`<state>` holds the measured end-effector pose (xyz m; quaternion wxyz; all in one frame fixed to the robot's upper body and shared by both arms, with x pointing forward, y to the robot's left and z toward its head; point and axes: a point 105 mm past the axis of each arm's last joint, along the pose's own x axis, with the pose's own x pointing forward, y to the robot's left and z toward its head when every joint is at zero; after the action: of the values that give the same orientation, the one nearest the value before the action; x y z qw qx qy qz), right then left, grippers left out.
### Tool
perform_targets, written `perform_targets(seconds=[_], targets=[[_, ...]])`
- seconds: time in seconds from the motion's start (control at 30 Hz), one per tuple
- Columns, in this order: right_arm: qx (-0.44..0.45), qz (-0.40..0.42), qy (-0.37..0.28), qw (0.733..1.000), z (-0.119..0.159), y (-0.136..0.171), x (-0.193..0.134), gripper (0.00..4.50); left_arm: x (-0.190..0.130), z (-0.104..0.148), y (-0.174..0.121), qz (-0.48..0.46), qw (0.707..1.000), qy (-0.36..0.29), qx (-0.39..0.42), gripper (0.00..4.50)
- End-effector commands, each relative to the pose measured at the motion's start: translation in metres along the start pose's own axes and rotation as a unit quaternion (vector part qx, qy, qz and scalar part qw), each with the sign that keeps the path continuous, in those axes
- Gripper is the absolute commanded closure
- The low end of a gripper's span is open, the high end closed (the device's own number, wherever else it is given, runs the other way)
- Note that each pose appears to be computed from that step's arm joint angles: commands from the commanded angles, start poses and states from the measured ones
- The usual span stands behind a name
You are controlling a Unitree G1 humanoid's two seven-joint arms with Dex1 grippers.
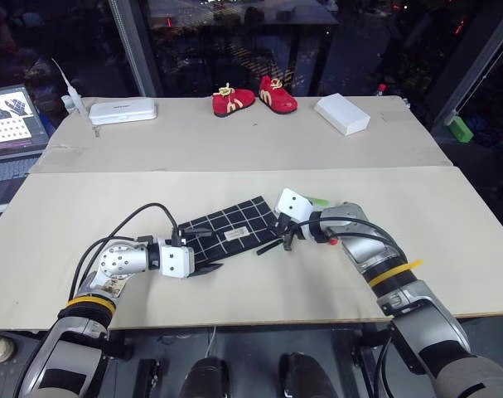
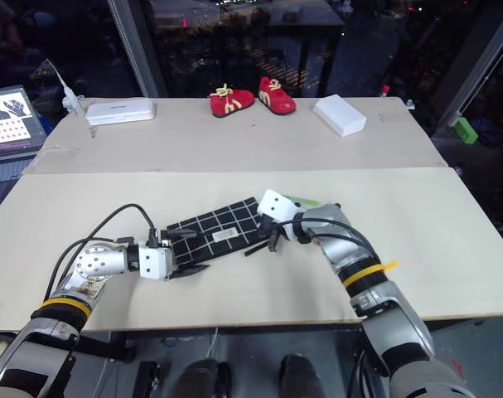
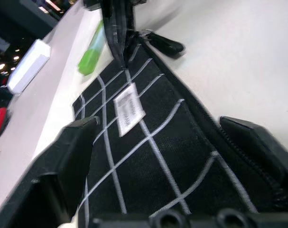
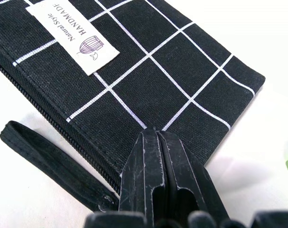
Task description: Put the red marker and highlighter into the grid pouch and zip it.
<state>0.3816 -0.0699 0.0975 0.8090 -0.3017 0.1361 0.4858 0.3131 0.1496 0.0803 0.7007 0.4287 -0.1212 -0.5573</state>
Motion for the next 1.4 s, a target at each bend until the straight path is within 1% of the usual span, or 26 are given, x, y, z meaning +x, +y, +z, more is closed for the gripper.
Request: perform_targets(seconds=[0.03,0.1,0.17,0.2,0.23,0.4,0.47,0.53,0.57,0.7,0.73,0.8,0.83,0.87,0.93,1.07,1.13,1.27,1.33,1.4], targets=[[0.007,-0.016,-0.003,1.000,-0.001,-0.007,-0.005,4.50,-0.009,-0.002,0.005,-0.010,1.000,0.007,-0.002,2.18],[0.008,-0.019,-0.002,1.000,-0.003,-0.008,-0.005,4.50,-0.009,0.000,0.008,-0.011,1.000,0.001,-0.001,3.03],[0.010,-0.020,-0.001,1.000,-0.004,-0.008,-0.005,4.50,-0.009,0.002,0.010,-0.011,1.000,-0.003,-0.002,3.72],[0.010,-0.020,-0.001,1.000,-0.004,-0.007,-0.005,4.50,-0.009,0.002,0.011,-0.012,1.000,-0.004,-0.003,4.21],[0.011,-0.021,-0.002,1.000,-0.005,-0.007,-0.005,4.50,-0.008,0.003,0.012,-0.012,1.000,-0.006,-0.004,4.48],[0.022,-0.021,-0.010,0.999,-0.003,-0.007,-0.005,4.50,-0.005,0.007,0.021,0.006,1.000,-0.012,-0.005,4.48],[0.036,-0.019,-0.029,0.999,0.001,-0.008,-0.007,4.50,-0.004,0.010,0.024,0.012,1.000,-0.016,0.001,4.48],[0.070,-0.002,-0.066,0.995,0.014,-0.007,-0.012,3.90,-0.003,0.013,0.027,0.019,1.000,-0.023,-0.003,4.50],[0.081,0.005,-0.081,0.993,0.020,-0.007,-0.014,3.69,-0.003,0.014,0.027,0.021,0.999,-0.025,-0.005,4.50],[0.102,0.015,-0.122,0.987,0.044,-0.013,-0.032,2.36,-0.003,0.017,0.027,0.030,0.999,-0.029,-0.022,4.50],[0.119,0.025,-0.142,0.982,0.054,-0.014,-0.041,1.93,-0.003,0.018,0.027,0.034,0.999,-0.031,-0.027,4.50],[0.180,0.032,-0.187,0.965,0.073,-0.022,-0.061,1.33,-0.003,0.020,0.027,0.043,0.998,-0.035,-0.041,4.50],[0.195,0.045,-0.203,0.958,0.079,-0.022,-0.073,0.96,-0.003,0.021,0.027,0.048,0.997,-0.036,-0.049,4.50],[0.198,0.049,-0.212,0.956,0.082,-0.023,-0.085,0.96,-0.003,0.022,0.027,0.054,0.996,-0.037,-0.061,4.50],[0.207,0.031,-0.212,0.955,0.078,-0.028,-0.104,0.96,-0.005,0.025,0.030,0.073,0.993,-0.043,-0.084,4.50],[0.212,-0.033,-0.168,0.962,0.051,-0.035,-0.123,0.96,-0.007,0.027,0.036,0.111,0.983,-0.043,-0.138,4.50],[0.206,-0.051,-0.142,0.967,0.036,-0.030,-0.127,0.96,-0.008,0.027,0.040,0.131,0.977,-0.040,-0.160,4.50],[0.209,-0.063,-0.132,0.967,0.026,-0.023,-0.125,0.96,-0.007,0.030,0.044,0.150,0.970,-0.043,-0.184,4.50],[0.216,-0.077,-0.117,0.966,0.017,-0.021,-0.112,0.96,-0.005,0.032,0.045,0.157,0.967,-0.047,-0.194,4.50],[0.257,-0.134,-0.092,0.953,0.002,-0.036,-0.093,0.96,-0.002,0.034,0.048,0.166,0.964,-0.052,-0.202,4.50]])
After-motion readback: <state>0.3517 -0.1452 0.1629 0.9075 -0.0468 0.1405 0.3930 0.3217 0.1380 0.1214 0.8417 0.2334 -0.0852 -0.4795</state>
